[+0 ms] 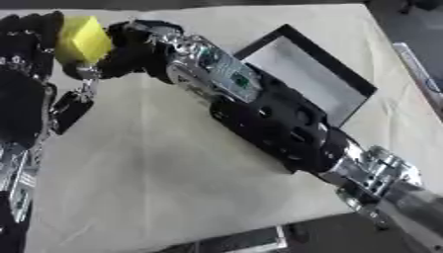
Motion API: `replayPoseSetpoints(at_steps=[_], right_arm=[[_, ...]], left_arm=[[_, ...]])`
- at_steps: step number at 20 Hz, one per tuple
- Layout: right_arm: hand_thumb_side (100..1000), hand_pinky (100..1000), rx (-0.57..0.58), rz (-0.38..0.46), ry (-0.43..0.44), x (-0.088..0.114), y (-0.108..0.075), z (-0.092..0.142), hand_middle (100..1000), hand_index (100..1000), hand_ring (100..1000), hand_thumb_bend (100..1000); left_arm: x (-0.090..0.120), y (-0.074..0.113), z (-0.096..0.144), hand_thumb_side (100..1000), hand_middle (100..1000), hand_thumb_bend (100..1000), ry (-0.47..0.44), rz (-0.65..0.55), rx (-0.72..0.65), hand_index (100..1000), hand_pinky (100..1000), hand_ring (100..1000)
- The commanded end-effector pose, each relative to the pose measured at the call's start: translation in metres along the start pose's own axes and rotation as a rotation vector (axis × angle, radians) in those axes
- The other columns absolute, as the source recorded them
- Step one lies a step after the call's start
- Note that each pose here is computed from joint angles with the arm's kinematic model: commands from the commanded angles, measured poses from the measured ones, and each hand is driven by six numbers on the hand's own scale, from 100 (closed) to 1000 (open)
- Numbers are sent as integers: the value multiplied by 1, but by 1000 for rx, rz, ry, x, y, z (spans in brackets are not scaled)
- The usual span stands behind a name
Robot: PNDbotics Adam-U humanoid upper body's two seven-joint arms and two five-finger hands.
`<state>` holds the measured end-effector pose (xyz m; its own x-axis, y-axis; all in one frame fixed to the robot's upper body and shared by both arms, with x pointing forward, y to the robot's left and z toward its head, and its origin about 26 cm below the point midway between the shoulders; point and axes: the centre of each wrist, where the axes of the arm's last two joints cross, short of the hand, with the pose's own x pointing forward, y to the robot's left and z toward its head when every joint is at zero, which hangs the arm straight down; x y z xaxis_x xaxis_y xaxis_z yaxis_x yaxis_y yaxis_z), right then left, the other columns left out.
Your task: Pick up the objects with one hand, pass them to the other hand, and then place them into the box on the other side of the table.
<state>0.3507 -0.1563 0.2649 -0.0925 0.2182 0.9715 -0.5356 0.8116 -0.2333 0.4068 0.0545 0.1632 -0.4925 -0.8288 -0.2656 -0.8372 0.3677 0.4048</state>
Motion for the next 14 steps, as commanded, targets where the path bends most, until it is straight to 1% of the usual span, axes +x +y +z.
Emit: replayPoseSetpoints(at_steps=[1,7,14], right_arm=[[100,871,1,17,-46,14,-3,9,433,559,626,384],[100,871,6,19,-38,12,-3,9,432,558,625,384],[100,869,15,19,-27,10,-2,8,431,556,623,385]], left_arm=[[-12,1,1,306,738,1000,-2,-44,-14,987,830,781],[-13,4,-3,267,742,1000,26,-48,19,1000,838,787],[-12,4,-2,242,735,1000,22,-27,55,1000,836,782]])
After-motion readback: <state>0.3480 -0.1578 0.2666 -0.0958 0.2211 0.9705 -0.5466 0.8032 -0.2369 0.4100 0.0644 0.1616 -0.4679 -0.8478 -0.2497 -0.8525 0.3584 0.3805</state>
